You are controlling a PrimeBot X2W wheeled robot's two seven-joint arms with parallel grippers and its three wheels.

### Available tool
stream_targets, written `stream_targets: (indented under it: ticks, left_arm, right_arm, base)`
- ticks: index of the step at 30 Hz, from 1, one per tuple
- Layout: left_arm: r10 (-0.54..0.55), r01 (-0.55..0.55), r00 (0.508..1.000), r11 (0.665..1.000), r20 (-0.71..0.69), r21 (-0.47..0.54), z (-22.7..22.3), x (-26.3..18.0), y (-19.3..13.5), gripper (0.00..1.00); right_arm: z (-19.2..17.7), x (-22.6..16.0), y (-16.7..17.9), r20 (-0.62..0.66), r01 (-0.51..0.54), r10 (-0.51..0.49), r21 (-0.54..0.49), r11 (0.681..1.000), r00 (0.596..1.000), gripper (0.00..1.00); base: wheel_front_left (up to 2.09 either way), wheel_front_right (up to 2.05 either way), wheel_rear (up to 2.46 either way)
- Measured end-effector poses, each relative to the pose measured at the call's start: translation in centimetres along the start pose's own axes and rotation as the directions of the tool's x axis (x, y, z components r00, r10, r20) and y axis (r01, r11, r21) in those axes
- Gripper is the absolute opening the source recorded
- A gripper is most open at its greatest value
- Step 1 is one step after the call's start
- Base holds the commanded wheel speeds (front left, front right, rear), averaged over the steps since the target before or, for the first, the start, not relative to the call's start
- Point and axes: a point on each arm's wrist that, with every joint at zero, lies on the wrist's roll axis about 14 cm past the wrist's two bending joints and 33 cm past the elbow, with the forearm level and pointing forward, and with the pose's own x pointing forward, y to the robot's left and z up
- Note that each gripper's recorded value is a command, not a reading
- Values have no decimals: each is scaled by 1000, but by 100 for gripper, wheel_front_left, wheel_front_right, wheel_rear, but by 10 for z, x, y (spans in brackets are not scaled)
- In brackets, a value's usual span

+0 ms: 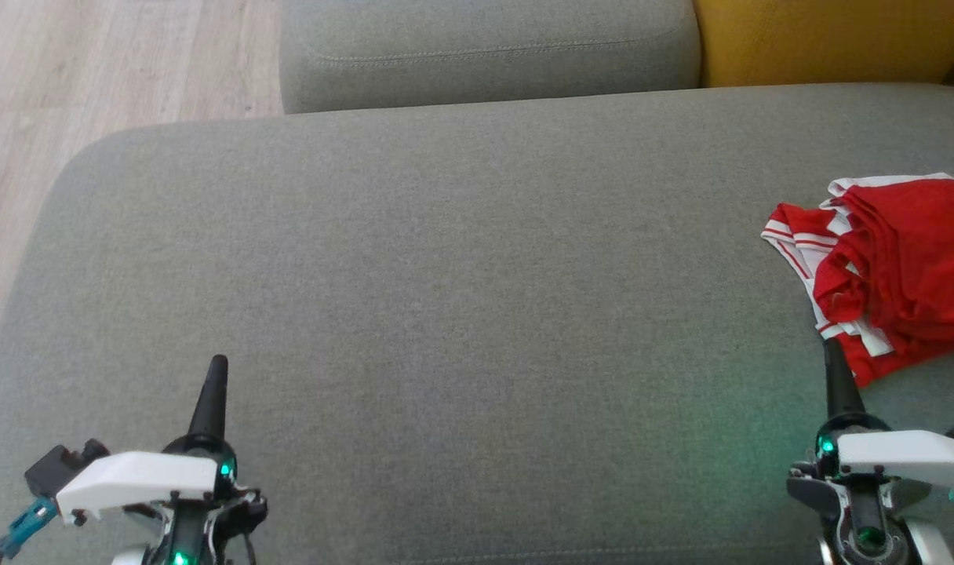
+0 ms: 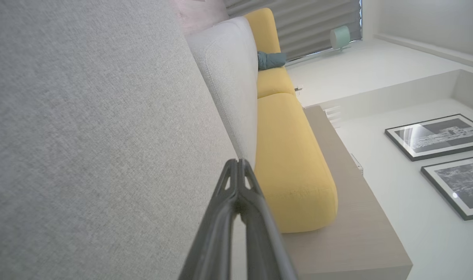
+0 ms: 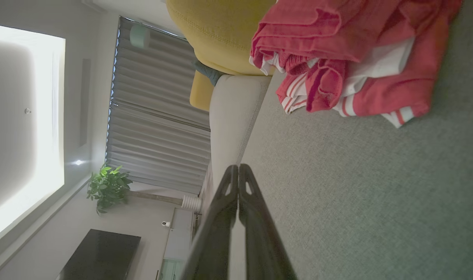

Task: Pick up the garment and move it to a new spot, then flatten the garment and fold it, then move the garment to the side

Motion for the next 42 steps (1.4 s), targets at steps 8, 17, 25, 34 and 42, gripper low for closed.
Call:
stream_targets:
  ticks: [8,17,25,34,42]
  left_arm:
    - [-16,17,1000,996,11,-93,8,3,-3,0]
    - [-21,22,1000,985,8,-173,10,3,-3,0]
    - [-28,31,999,966,18,-255,15,3,-2,0]
    - [-50,59,998,944,36,-323,23,6,-7,0]
    - [-50,59,998,944,37,-324,24,6,-7,0]
  right_arm:
    - [5,2,3,5,-9,9,98,995,1000,0]
    - [9,3,7,13,-24,22,186,982,1000,0]
    - [13,3,7,20,-32,28,269,963,999,0]
    - [18,2,8,29,-42,34,344,938,999,0]
    - [17,2,8,27,-42,34,344,938,999,0]
  base:
    - [0,0,0]
    - [0,0,0]
    - [0,0,0]
    - [0,0,0]
    - [0,0,0]
